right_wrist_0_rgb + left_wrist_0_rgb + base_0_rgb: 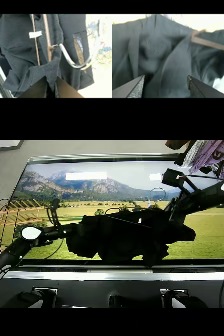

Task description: Fold the clothes and pants, and hang the long-sleeved shirts on hangers.

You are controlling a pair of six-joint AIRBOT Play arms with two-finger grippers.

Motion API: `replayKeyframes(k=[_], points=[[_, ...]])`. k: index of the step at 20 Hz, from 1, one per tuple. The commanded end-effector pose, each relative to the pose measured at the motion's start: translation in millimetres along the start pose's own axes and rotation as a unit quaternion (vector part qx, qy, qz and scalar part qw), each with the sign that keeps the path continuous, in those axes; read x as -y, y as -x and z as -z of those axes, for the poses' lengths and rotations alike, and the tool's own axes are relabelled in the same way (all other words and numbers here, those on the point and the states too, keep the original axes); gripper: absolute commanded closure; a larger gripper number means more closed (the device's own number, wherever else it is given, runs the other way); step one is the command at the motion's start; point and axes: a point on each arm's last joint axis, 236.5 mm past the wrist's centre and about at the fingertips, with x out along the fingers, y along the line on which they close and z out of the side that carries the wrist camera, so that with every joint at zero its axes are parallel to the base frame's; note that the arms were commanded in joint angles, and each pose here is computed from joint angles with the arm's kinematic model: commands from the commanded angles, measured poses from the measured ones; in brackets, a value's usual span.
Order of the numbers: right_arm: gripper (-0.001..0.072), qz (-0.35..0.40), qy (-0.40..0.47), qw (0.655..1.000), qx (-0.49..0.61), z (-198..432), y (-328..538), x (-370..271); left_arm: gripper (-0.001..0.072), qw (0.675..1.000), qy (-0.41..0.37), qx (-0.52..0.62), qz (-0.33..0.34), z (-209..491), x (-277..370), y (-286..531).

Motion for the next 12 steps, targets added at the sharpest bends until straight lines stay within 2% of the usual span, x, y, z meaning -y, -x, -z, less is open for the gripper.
replayKeyframes(k=[1,5,12], points=[[0.0679,0.009,-0.014,1.0,0.004,-2.0,1.1,3.6,0.0091,0.998,-0.043,-0.049,-0.023,32.5,6.5,-14.1],[0.0679,0.012,-0.029,0.999,0.004,-1.9,1.1,4.8,0.0091,0.991,-0.124,-0.035,-0.046,46.9,28.7,-35.1],[0.0678,0.014,-0.045,0.999,0.006,-2.6,1.1,6.1,0.0091,0.986,-0.154,-0.023,-0.064,60.4,31.7,-65.8]])
